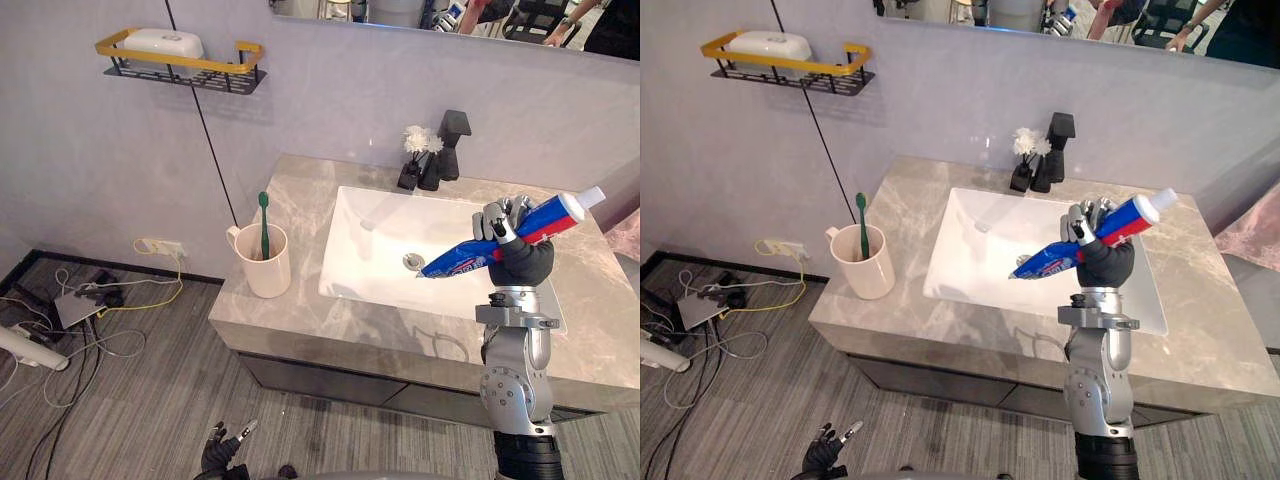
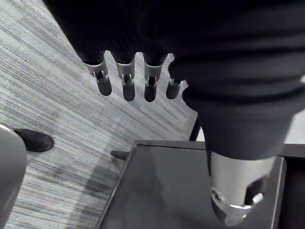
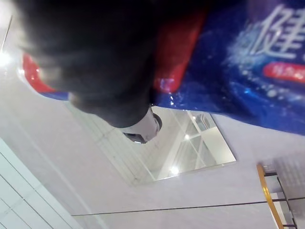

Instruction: Organize washtable

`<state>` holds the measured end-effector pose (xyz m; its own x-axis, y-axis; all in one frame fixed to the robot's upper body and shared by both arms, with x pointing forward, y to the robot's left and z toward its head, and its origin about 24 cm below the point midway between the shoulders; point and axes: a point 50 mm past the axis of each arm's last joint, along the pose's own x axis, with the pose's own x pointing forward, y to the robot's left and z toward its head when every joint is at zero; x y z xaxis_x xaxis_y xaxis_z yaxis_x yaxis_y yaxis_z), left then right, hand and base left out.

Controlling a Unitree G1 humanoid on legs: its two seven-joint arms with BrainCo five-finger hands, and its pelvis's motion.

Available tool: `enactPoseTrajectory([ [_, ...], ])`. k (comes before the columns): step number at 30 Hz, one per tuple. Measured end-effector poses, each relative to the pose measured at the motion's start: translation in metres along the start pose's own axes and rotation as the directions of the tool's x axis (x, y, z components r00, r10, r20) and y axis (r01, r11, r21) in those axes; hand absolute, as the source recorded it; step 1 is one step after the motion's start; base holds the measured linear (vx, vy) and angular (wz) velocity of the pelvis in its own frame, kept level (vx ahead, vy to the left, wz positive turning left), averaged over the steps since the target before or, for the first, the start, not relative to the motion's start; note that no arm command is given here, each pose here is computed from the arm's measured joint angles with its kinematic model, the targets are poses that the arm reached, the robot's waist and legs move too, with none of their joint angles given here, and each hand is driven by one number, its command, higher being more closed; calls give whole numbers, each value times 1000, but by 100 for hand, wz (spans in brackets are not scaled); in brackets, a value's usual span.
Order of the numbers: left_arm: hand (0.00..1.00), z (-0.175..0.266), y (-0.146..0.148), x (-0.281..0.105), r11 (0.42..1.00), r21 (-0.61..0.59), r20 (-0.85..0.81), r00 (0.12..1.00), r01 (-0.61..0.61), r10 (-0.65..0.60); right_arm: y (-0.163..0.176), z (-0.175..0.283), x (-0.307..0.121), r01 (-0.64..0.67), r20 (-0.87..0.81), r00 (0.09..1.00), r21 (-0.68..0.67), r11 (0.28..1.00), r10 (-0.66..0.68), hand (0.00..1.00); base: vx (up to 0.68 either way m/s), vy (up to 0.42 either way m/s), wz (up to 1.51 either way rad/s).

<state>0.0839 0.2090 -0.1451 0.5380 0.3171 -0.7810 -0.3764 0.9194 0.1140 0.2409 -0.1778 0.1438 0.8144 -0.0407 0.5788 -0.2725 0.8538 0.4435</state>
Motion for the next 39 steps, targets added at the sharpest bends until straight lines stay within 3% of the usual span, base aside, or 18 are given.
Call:
enactPoseTrajectory([
  [25, 0, 18, -14, 8, 993, 98, 56, 996, 62, -68, 99, -19, 73, -357, 52, 932, -40, 933, 359, 100, -10, -5, 9],
  [39, 0, 32, -21, 12, 987, 137, 92, 991, 89, -102, 128, -27, 105, -402, 47, 914, -41, 915, 404, 100, 3, 1, 12],
])
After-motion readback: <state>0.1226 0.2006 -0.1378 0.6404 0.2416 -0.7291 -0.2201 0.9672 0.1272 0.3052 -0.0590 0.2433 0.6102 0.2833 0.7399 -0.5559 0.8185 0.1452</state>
